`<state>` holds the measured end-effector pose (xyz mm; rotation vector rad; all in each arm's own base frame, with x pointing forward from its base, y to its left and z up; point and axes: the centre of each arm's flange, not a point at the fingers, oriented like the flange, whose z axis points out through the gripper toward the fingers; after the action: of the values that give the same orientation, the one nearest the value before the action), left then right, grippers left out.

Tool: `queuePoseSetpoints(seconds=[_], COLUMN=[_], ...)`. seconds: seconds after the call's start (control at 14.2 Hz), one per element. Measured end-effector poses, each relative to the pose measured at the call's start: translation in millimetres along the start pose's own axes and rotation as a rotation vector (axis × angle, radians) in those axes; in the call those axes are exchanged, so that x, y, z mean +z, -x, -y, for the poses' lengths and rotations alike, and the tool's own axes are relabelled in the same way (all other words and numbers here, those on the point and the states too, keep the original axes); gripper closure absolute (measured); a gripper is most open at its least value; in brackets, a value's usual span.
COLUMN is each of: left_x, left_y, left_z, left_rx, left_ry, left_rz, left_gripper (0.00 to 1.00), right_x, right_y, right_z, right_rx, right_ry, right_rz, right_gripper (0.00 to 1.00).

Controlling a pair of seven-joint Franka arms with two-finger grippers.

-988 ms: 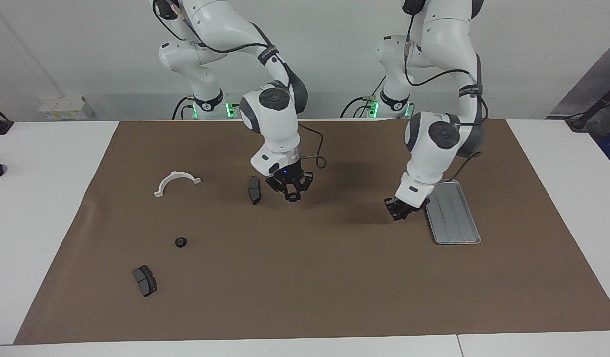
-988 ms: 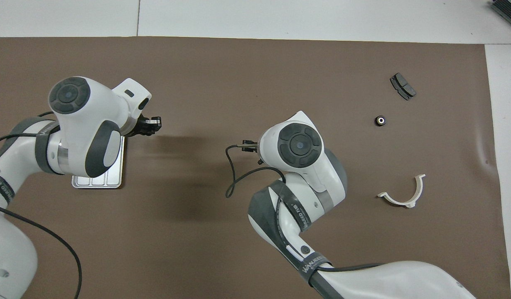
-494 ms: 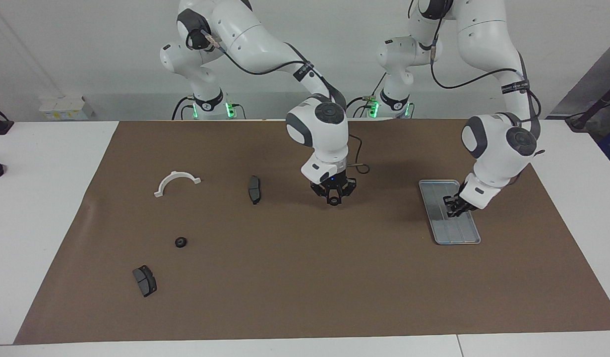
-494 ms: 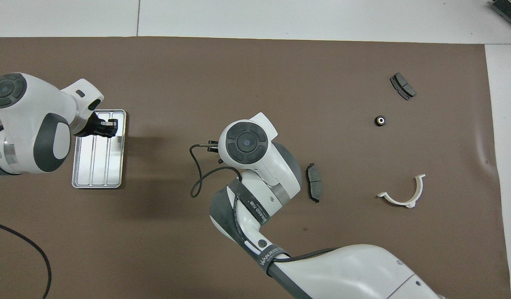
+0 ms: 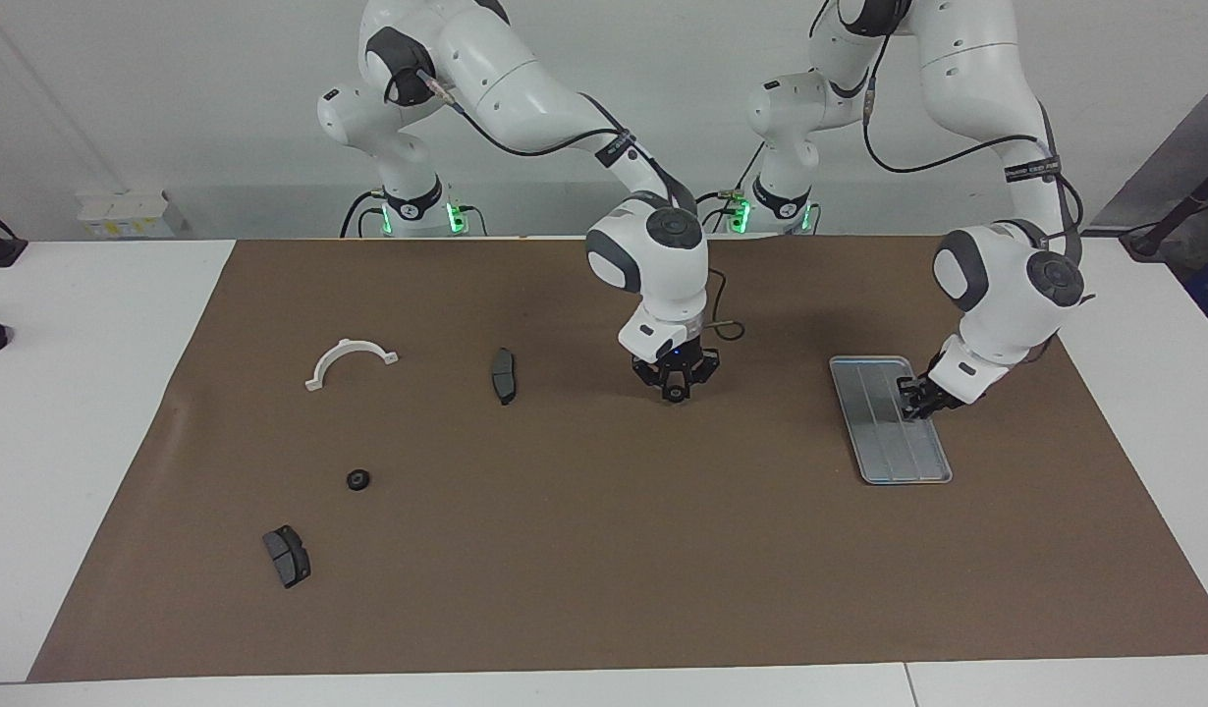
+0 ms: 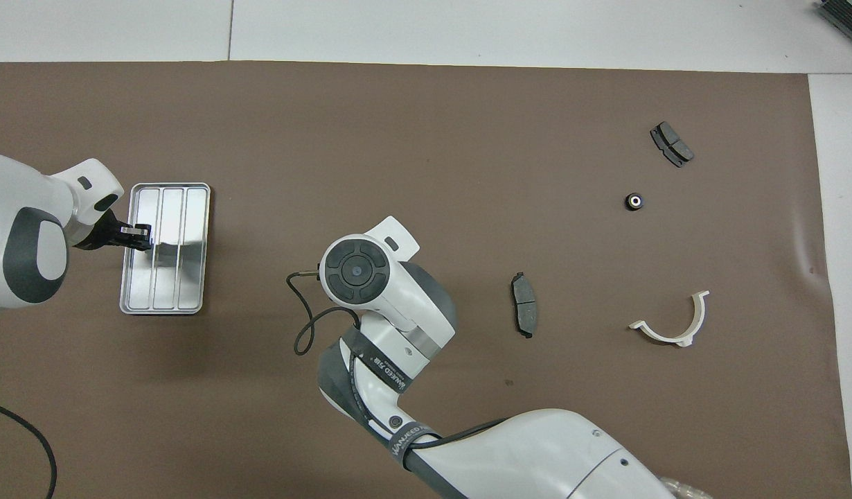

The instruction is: Pick bearing gear from pile to tray

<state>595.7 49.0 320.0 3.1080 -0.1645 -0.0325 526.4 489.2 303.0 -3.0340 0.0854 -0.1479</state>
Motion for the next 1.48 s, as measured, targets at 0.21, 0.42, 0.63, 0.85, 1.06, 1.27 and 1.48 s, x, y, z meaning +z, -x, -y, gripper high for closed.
queuePoseSetpoints(seconds=[0.21, 0.42, 0.63, 0.85, 1.06, 1.27, 1.48], left_x=[-3, -10, -25, -25, -21, -15, -3], left_y=[0, -8, -26, -25, -5, 16, 26], left_z=[-1, -13, -79, -189, -288, -347, -369], left_rx=[0.003, 0.025, 0.049, 0.033, -0.011, -0.026, -0.01], left_ry=[-0.002, -0.007, -0.008, 0.01, 0.028, 0.035, 0.031], left_rz=[-0.008, -0.042, -0.093, -0.114, -0.106, -0.094, -0.077], left_gripper=[0.54, 0.32, 0.34, 0.34, 0.34, 0.37, 0.41], right_x=[-2, -15, -54, -93, -117, -126, -122], right_y=[-3, -20, -61, -92, -108, -130, -145], right_z=[-1, -12, -59, -140, -221, -293, -353], right_rx=[0.004, 0.028, 0.103, 0.121, 0.101, 0.054, -0.001], right_ry=[-0.004, -0.015, -0.026, -0.003, 0.03, 0.059, 0.069], right_rz=[-0.009, -0.04, -0.087, -0.112, -0.121, -0.125, -0.107], right_gripper=[0.26, 0.0, 0.0, 0.0, 0.0, 0.0, 0.0])
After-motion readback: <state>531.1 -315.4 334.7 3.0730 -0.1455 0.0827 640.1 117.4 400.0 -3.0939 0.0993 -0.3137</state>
